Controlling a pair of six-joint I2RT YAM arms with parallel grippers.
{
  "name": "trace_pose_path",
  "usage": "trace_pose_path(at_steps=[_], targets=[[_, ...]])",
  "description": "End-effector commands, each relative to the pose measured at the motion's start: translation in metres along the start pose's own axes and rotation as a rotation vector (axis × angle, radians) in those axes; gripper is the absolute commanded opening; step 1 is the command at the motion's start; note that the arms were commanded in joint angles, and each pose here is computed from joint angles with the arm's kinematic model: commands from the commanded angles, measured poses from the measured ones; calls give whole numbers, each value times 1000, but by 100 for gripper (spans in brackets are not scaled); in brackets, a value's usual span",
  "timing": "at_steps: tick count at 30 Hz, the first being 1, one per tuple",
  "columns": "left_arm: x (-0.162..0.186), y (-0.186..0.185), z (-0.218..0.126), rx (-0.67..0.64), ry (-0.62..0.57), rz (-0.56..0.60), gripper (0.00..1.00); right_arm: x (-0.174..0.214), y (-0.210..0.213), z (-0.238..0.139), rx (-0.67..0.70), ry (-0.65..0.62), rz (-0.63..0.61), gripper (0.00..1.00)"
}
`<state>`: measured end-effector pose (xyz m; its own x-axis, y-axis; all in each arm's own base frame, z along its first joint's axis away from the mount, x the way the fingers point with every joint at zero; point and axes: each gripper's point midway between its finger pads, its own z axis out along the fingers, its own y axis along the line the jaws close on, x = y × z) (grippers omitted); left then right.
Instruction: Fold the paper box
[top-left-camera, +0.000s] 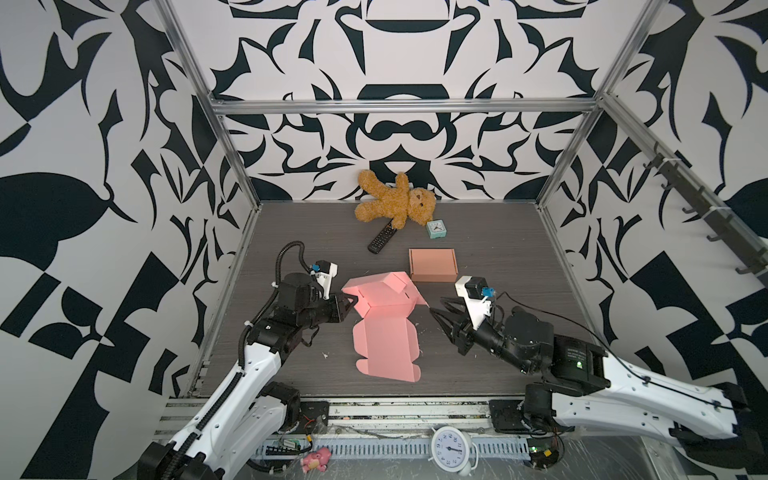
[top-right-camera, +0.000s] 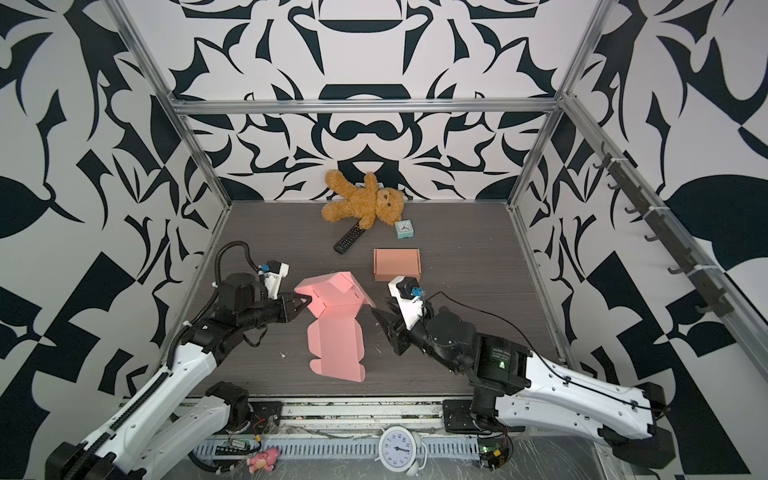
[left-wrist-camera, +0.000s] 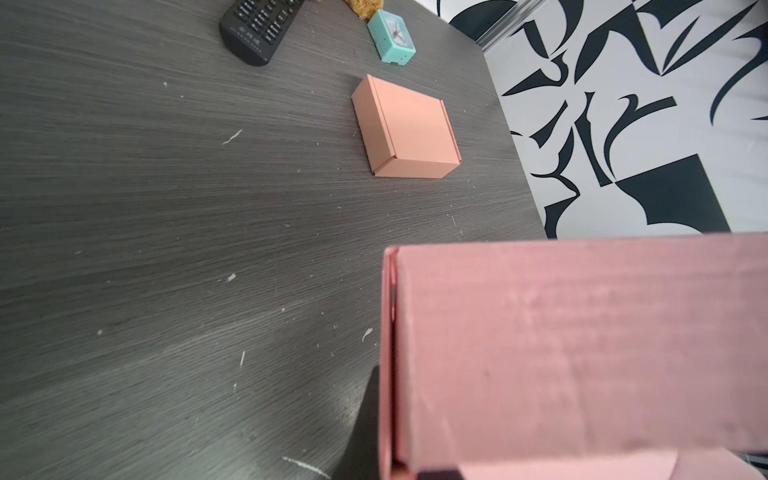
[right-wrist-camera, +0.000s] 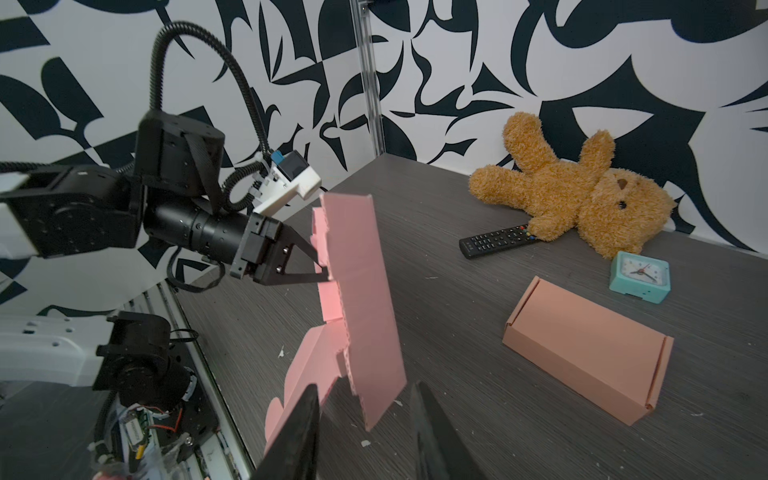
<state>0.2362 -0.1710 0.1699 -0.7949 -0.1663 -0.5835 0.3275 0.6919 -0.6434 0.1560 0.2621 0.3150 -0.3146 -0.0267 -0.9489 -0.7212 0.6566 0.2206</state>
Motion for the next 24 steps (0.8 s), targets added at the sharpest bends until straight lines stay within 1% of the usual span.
trace_pose_path(at_steps=[1, 6, 8, 12, 13, 17, 19, 24], targets=[[7, 5, -2, 4, 23, -7, 2, -27, 13, 1, -41, -44, 46, 44], [4, 8, -7, 5, 24, 1, 2, -35, 7, 2, 13, -34, 53, 54], [5, 9, -8, 0, 26, 5, 2, -35, 1, 3, 32, -33, 77, 58], [8, 5, -6, 29, 44, -10, 2, -37, -2, 6, -42, -55, 188, 58], [9, 6, -6, 29, 42, -8, 2, -37, -1, 6, -68, -53, 208, 58], [10, 2, -8, 41, 41, 6, 2, -28, -9, 17, -91, -19, 261, 57], [10, 1, -8, 50, 45, 7, 2, -25, -9, 23, -106, 4, 263, 56], [12, -1, -5, 74, 60, -4, 2, -12, -10, 31, -105, 93, 181, 56]])
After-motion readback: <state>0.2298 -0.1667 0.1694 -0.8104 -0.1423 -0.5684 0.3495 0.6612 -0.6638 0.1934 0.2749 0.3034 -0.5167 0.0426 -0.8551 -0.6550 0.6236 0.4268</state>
